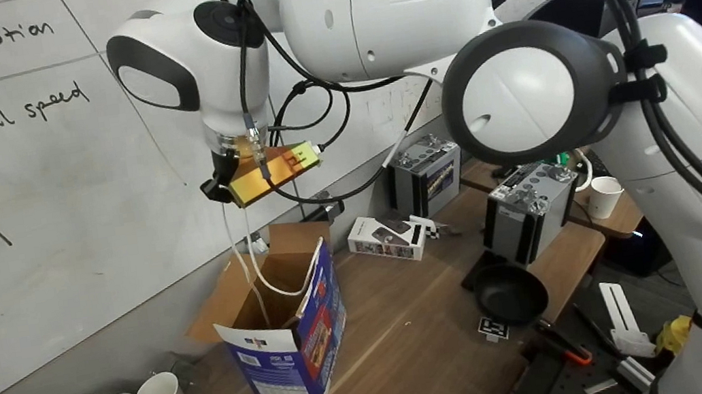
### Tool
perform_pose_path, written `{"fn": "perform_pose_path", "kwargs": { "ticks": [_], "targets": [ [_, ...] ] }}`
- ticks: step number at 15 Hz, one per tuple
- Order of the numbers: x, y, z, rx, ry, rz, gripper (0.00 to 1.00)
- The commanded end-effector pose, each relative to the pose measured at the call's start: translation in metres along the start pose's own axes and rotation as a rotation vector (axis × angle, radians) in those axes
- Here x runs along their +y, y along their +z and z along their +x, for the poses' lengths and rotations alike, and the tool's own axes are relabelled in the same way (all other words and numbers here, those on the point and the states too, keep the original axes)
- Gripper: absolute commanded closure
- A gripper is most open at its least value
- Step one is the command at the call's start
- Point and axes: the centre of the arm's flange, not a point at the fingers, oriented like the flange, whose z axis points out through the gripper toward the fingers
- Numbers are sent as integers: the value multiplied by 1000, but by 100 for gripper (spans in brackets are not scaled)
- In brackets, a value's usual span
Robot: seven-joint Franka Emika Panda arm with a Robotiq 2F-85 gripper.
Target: Pick the ropes and put them in the box
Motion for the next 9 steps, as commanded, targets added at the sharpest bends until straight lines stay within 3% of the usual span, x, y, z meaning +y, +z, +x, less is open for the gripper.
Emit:
{"fn": "perform_pose_path", "kwargs": {
  "ticks": [1,6,9],
  "targets": [
    [-2,-18,14,-87,25,-19,64],
    [7,-12,1,-142,41,-53,24],
    [17,-20,-10,-204,47,-138,3]
  ]
}}
